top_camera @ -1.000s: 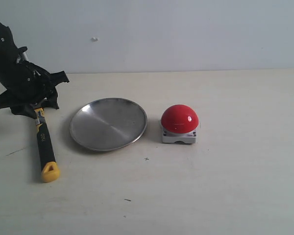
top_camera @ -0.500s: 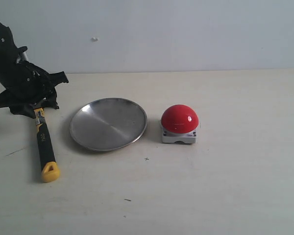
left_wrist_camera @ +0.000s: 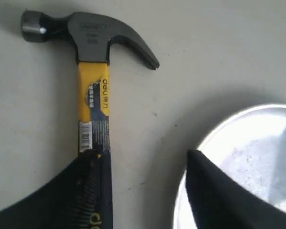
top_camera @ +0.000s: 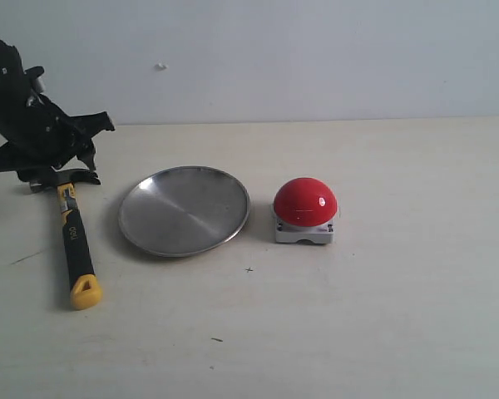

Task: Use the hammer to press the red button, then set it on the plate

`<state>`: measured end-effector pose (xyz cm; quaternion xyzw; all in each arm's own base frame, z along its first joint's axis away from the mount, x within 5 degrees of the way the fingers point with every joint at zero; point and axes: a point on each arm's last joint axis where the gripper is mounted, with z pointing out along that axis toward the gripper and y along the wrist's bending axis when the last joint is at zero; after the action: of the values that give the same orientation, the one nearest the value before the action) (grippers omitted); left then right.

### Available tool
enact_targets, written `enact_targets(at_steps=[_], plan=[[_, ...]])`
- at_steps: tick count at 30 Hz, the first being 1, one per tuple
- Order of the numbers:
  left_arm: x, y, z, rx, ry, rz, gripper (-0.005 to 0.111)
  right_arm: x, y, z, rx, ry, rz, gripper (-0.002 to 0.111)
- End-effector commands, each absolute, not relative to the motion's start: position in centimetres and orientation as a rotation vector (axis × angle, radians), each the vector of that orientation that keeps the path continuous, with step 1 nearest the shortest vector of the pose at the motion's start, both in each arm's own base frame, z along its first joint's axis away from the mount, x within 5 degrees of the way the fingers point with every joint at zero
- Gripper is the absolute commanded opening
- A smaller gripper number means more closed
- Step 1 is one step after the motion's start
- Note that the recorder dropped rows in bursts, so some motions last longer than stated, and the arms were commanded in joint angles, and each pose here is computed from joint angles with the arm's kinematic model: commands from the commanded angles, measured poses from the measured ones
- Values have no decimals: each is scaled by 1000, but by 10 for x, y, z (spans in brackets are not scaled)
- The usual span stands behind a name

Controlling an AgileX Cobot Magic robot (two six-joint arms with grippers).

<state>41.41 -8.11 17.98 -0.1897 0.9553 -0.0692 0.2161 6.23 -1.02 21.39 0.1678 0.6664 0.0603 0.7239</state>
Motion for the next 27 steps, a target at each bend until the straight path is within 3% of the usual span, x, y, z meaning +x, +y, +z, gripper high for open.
enact_targets(at_steps=[1,8,13,16,27], plan=[[423,-81,185,-530,2556,-239,54,62,-10,213,360,1471,126,0],[422,-77,185,-642,2555,-257,54,62,-10,213,360,1471,126,0],[432,-44,171,-1013,2666,-136,54,62,-10,213,360,1471,126,0],[439,-40,165,-1059,2729,-75,54,62,-10,213,360,1471,126,0],[449,-46,159,-1123,2712,-179,54,62,-10,213,360,1471,126,0]])
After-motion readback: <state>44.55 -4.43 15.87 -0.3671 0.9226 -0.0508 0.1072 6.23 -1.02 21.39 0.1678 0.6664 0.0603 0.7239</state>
